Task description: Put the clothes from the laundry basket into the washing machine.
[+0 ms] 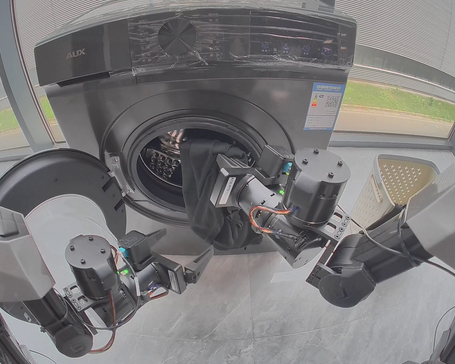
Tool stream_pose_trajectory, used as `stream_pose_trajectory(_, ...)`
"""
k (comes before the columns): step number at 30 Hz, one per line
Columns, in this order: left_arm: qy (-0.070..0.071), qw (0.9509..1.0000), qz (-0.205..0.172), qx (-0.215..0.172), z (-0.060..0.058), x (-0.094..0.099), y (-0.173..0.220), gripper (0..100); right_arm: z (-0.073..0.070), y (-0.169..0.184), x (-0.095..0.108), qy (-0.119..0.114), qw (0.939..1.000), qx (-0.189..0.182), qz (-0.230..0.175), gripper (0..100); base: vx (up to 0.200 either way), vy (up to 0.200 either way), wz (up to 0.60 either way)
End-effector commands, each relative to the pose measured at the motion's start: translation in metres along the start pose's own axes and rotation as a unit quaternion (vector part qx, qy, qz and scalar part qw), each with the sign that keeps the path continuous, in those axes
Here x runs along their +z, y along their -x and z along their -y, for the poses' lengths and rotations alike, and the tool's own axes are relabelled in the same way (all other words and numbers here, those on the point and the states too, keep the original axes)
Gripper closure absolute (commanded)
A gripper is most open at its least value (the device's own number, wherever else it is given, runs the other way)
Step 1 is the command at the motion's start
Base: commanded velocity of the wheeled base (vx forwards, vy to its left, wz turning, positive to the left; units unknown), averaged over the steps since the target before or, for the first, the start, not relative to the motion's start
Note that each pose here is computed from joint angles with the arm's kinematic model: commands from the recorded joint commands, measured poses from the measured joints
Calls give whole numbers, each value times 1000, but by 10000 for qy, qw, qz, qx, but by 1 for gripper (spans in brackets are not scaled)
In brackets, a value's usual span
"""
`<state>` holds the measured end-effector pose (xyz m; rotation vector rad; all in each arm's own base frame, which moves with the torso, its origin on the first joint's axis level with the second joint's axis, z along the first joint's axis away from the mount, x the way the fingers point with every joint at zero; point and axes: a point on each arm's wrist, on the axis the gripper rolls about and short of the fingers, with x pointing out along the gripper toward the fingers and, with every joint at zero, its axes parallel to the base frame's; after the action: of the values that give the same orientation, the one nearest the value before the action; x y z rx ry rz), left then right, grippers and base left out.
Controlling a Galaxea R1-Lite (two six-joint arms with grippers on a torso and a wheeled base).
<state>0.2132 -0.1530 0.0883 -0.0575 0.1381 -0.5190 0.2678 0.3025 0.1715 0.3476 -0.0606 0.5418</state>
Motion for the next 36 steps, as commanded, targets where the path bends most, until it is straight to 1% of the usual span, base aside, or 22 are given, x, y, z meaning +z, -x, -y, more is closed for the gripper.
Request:
stream_pose_trajectory(1,-29,9995,-321,-74,6,-18,-11,0,2,-2,-8,4,10000,-53,-77,100,0,0,0)
stream_pose_trajectory(2,-37,9992,-380,-128,9,-22,-14,0,2,-2,-8,4,10000,-53,-77,100,0,0,0)
stream_pose_trajectory(4,-37,9993,-344,-155,12,-23,-21,0,3,-2,-9,-6,9999,-99,-101,100,0,0,0)
stream_pose_trajectory(8,-39,9994,-331,-110,13,-28,-32,0,4,-1,-13,-95,9994,-230,-242,100,0,0,0)
stream_pose_trajectory(11,-56,9990,-444,-97,13,-34,-34,0,3,0,-14,-140,9990,-287,-314,100,0,0,0)
stream_pose_trajectory(12,-65,9988,-480,-71,12,-37,-36,0,2,1,-15,-146,9989,-296,-319,100,0,0,0)
stream_pose_trajectory(15,-51,9991,-415,-32,10,-35,-40,0,0,2,-14,-149,9990,-275,-326,100,0,0,0)
stream_pose_trajectory(23,-56,9991,-372,177,4,-41,-56,0,2,7,-17,-106,9986,-294,-418,100,0,0,0)
stream_pose_trajectory(29,-28,9992,-182,348,-5,-38,-71,0,2,9,-9,-139,9989,-296,-342,100,0,0,0)
stream_pose_trajectory(35,-46,9988,-181,454,-9,-38,-71,0,5,9,-7,-138,9988,-329,-323,100,0,0,0)
stream_pose_trajectory(36,-48,9985,-183,516,-12,-38,-71,0,5,8,-7,-137,9988,-337,-320,100,0,0,0)
